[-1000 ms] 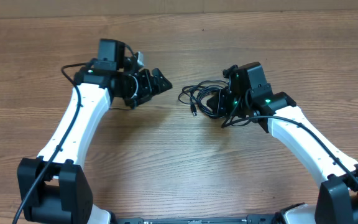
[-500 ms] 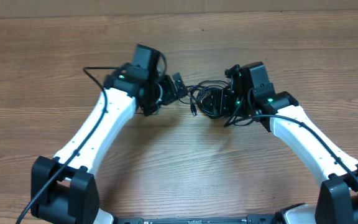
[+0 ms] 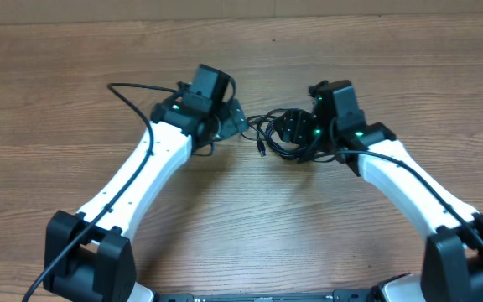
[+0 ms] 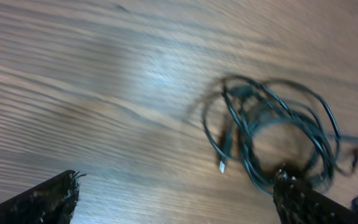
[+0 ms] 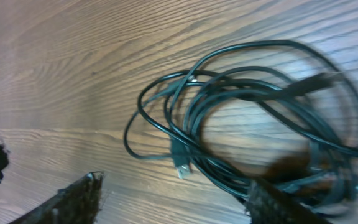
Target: Untangle cables
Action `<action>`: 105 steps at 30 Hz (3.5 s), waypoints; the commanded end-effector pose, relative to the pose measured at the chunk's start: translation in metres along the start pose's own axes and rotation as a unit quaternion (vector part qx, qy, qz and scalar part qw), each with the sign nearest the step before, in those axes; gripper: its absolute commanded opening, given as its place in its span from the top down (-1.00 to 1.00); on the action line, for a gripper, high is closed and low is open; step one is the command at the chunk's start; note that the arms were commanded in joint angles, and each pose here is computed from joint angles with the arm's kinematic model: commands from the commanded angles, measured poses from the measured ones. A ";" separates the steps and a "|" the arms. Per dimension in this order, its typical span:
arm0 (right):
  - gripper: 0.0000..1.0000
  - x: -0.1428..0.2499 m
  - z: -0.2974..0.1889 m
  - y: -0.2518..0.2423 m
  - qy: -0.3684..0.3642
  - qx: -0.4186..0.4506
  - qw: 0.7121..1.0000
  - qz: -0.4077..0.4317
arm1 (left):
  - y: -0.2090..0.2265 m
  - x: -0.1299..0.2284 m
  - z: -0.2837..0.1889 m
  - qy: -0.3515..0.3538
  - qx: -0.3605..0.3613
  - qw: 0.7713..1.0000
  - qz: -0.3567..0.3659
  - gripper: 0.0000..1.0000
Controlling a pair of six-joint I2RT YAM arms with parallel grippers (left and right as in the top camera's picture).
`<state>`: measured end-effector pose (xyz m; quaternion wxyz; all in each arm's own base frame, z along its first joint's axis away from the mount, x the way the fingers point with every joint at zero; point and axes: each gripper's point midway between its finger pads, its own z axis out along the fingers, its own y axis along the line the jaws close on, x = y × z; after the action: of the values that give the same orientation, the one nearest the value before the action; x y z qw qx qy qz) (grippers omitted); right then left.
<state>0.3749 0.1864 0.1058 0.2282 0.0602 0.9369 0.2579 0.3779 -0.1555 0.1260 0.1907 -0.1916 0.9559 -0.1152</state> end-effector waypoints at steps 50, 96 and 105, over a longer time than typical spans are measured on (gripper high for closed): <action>0.92 0.007 -0.018 0.065 0.023 -0.134 0.991 -0.006 | 0.012 -0.004 -0.014 0.088 0.101 0.988 0.071 -0.99; -1.00 0.011 -0.026 0.025 0.007 -0.024 1.000 0.002 | -0.005 -0.021 0.053 0.001 0.029 0.954 0.298 -1.00; -1.00 0.014 -0.026 0.006 0.005 0.026 1.000 0.009 | 0.004 -0.032 0.096 -0.020 -0.012 0.954 0.299 -1.00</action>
<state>0.3449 0.1909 0.1185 0.2001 0.0663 0.9438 0.2547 0.4304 -0.1573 0.0567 0.2203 0.0951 0.9689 -0.0610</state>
